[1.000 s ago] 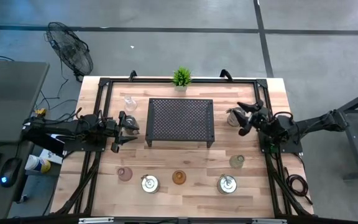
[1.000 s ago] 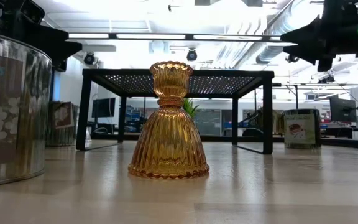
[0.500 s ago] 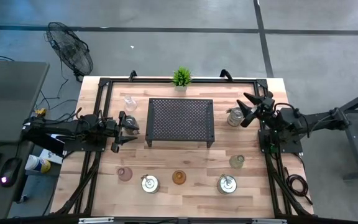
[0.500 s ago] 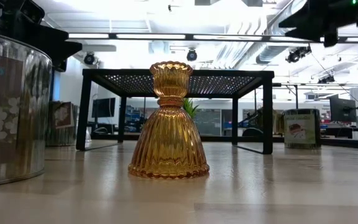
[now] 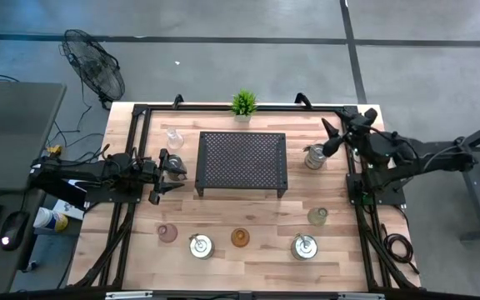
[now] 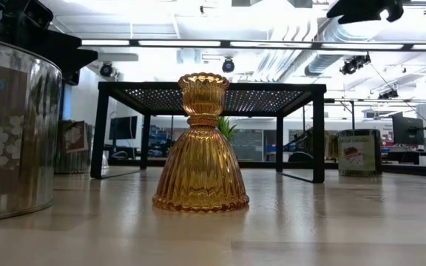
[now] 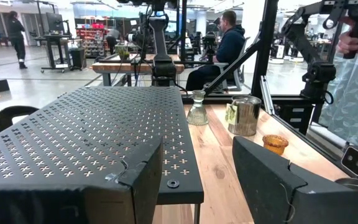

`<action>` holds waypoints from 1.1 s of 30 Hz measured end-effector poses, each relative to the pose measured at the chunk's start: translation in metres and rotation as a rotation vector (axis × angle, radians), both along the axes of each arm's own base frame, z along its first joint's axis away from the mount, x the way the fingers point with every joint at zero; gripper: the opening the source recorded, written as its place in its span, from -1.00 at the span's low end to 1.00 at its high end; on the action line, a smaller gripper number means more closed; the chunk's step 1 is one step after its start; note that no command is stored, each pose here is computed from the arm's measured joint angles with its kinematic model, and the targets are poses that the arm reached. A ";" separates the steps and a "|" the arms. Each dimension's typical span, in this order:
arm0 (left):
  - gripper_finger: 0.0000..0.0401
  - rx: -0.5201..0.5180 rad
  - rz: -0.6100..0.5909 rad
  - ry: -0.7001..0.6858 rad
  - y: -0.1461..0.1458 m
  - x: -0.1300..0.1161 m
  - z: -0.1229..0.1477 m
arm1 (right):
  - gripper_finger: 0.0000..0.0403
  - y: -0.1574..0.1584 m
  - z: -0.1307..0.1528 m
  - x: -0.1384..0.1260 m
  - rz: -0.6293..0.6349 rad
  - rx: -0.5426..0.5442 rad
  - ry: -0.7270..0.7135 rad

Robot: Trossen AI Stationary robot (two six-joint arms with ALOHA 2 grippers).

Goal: Pick & Place candle stick holders
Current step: Put the green scented candle on the shelf

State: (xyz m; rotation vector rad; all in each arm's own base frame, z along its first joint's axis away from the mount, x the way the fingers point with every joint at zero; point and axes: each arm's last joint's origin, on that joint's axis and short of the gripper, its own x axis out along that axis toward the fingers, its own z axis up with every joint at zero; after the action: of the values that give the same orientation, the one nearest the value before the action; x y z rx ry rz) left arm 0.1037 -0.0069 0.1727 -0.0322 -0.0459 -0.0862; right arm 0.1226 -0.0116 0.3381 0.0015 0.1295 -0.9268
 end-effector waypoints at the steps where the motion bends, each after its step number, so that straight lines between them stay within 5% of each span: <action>1: -0.06 0.000 0.000 0.000 0.000 0.000 0.000 | 0.12 -0.002 0.002 0.002 -0.001 0.012 0.017; 16: -0.06 0.000 0.000 0.000 0.000 0.000 0.000 | 0.12 -0.051 0.015 0.010 -0.099 0.491 0.284; 33: -0.06 0.000 0.000 0.000 0.000 0.000 0.000 | 0.12 -0.100 -0.035 0.019 -0.299 1.074 0.526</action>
State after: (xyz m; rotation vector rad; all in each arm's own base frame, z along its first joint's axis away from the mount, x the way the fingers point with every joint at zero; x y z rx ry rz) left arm 0.1037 -0.0069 0.1727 -0.0319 -0.0454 -0.0865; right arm 0.1411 -0.1120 0.3033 0.7924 1.1264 -1.0411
